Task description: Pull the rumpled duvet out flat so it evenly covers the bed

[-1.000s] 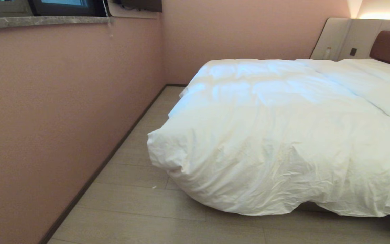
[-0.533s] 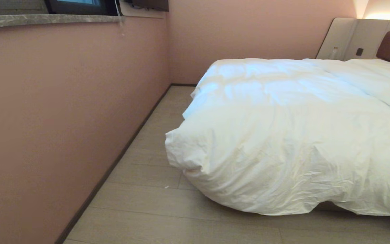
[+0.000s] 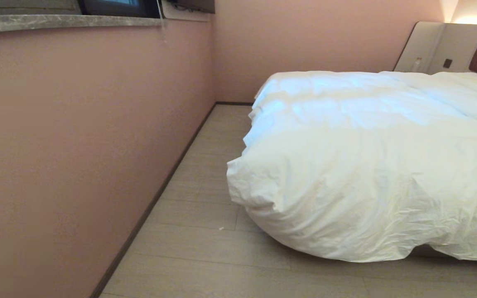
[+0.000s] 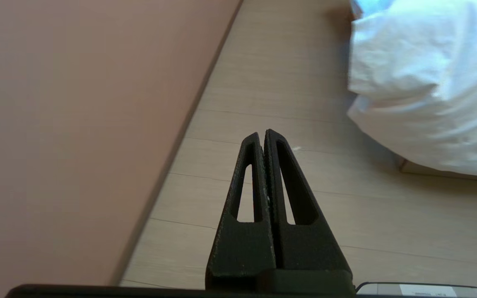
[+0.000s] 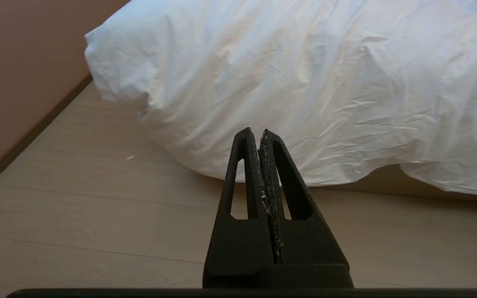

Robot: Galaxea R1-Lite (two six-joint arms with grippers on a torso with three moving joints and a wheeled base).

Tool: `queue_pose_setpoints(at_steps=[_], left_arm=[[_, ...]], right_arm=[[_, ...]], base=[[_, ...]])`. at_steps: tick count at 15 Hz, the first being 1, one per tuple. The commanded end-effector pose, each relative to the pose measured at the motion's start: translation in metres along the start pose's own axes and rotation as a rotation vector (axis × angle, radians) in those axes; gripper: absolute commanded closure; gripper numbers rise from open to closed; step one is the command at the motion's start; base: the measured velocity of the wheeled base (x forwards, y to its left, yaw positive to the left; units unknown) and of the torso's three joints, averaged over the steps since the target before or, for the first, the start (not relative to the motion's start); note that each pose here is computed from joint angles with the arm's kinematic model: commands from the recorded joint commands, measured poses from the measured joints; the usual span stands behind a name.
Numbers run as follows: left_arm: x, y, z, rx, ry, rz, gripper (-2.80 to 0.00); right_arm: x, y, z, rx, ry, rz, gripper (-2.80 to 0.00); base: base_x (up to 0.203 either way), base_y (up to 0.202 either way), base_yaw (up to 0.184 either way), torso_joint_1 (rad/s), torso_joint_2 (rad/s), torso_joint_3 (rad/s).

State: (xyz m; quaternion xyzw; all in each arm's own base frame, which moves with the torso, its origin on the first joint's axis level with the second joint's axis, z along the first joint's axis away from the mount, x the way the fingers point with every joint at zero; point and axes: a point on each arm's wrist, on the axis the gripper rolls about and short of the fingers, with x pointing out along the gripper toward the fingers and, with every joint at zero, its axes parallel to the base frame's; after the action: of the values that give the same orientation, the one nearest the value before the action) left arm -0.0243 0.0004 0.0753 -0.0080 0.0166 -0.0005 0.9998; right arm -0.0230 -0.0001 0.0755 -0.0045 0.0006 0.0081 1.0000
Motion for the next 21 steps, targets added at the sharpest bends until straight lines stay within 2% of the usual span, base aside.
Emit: queue_pose_setpoints(at_steps=[1,12,21], left_arm=[[0.0,0.0,0.0,-0.001,0.0,0.001,0.0],[0.0001,-0.0001,-0.0005,0.007,0.002,-0.005,0.0],[0.0001,-0.0001,-0.0005,0.006,0.002,-0.003,0.0]], right_arm=[[0.0001,0.0,-0.0001,0.0,0.002,0.001,0.0],[0.0001,0.0,-0.0001,0.0,0.002,0.001,0.0],[0.0001,0.0,0.0001,0.0,0.0,0.001,0.0]], base=[[0.0,0.201,0.005,-0.007,0.01,0.007],[0.0,0.186,-0.001,0.003,0.0,0.001],[0.0,0.006,0.0,0.0,0.0,0.0]])
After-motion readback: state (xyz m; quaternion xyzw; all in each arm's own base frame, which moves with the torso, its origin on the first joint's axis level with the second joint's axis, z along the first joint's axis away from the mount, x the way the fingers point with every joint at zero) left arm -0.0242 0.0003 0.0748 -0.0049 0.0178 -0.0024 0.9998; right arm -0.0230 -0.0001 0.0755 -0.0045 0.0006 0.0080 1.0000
